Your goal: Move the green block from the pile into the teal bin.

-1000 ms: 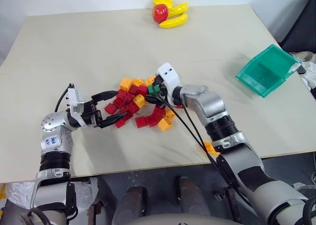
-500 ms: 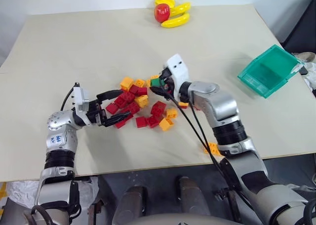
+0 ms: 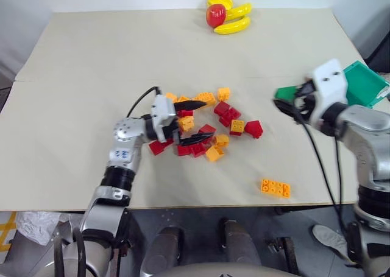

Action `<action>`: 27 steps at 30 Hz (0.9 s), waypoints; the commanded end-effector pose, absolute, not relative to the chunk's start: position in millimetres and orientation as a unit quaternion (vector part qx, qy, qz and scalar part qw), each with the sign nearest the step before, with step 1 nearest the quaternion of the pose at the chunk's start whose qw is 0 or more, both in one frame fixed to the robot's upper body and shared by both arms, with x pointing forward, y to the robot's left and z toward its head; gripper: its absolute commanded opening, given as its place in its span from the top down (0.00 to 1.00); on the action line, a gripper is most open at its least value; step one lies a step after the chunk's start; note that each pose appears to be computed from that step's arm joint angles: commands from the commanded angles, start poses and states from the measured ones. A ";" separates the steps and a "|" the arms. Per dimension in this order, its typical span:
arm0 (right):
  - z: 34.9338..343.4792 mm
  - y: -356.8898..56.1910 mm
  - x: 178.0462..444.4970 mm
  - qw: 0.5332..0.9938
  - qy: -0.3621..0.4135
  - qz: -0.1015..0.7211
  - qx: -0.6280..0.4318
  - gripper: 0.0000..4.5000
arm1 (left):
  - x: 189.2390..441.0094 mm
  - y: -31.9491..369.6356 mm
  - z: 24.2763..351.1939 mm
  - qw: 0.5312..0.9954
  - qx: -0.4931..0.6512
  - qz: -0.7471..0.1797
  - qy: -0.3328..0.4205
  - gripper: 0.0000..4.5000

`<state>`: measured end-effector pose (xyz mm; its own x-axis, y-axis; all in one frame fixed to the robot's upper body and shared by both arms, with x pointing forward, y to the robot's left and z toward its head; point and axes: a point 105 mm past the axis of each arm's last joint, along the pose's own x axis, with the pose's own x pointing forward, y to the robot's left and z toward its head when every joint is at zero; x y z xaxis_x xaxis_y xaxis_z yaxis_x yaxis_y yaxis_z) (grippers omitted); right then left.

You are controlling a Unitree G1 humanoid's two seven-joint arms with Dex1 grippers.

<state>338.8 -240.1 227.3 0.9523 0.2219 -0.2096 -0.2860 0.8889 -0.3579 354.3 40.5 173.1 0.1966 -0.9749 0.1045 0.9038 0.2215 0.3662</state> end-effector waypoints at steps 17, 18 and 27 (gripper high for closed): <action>247.4 -383.0 382.9 0.982 0.026 -0.060 -0.179 0.29 | 379.5 -46.3 188.3 0.787 0.137 -0.589 -0.120 0.00; 247.7 -384.9 383.7 0.981 0.025 -0.064 -0.183 0.23 | 377.8 -48.3 192.1 0.785 0.130 -0.592 -0.127 0.00; 258.6 -320.6 364.7 0.980 -0.018 0.050 -0.192 0.00 | 380.2 -23.2 201.9 0.798 0.085 -0.583 -0.128 0.00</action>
<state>373.9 -347.9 243.1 0.9998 -0.0048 -0.0211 -0.0038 0.9215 -0.3884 379.4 -35.7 192.3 0.2781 -0.9583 0.0663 0.9114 0.2851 0.2969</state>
